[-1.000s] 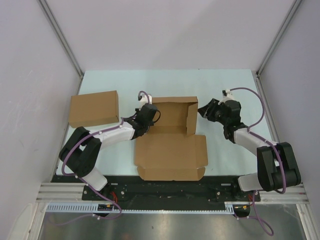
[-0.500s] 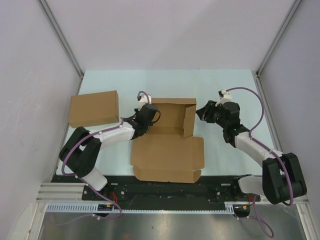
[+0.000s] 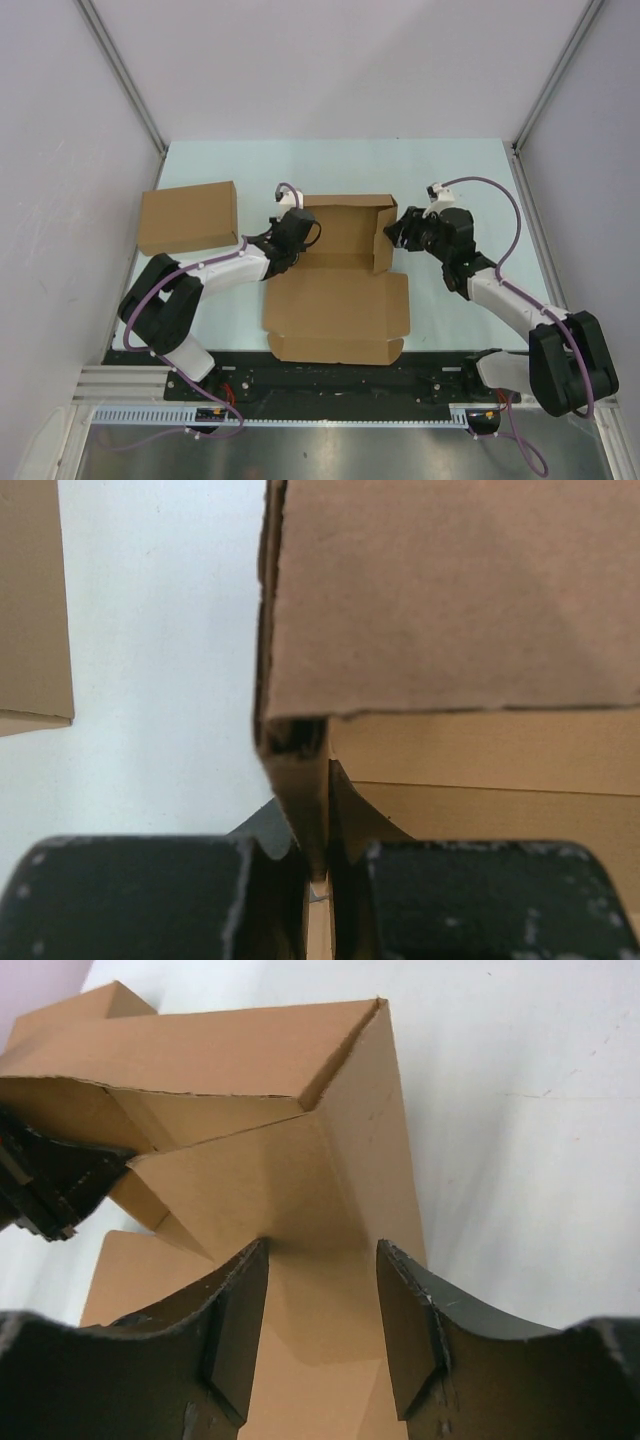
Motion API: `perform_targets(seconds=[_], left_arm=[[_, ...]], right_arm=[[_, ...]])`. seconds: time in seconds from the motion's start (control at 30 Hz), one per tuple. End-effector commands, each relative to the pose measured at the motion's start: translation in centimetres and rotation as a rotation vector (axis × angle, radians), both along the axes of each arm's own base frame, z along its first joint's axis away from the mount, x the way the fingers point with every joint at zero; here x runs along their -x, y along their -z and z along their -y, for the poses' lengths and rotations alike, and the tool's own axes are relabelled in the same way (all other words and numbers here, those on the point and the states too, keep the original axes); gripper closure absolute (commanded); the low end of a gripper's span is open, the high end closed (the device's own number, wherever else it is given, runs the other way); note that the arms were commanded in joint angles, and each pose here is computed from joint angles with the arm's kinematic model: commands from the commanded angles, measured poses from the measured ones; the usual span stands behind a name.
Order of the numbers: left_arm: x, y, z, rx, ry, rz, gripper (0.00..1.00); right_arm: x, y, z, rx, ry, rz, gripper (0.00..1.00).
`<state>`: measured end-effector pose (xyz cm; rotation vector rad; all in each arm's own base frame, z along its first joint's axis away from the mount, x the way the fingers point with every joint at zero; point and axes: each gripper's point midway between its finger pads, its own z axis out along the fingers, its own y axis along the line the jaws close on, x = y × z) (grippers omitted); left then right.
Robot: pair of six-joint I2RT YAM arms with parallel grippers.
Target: Fold the paper box
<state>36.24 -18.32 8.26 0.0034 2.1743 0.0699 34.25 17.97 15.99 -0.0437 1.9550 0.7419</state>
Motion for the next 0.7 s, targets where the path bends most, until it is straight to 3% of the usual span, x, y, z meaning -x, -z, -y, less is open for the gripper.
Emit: perform_targets(seconds=[0.0, 0.43, 0.67], left_arm=[[1.1, 0.7, 0.1, -0.035, 0.042, -0.020, 1.00], [1.2, 0.5, 0.4, -0.062, 0.058, -0.003, 1.00], [1.2, 0.0, 0.4, -0.075, 0.062, 0.009, 1.00]], right_arm=[[-0.8, 0.8, 0.4, 0.045, 0.037, 0.016, 0.46], [-3.9, 1.1, 0.0, 0.154, 0.163, 0.125, 0.40], [-5.1, 0.8, -0.6, 0.186, 0.199, 0.165, 0.53]])
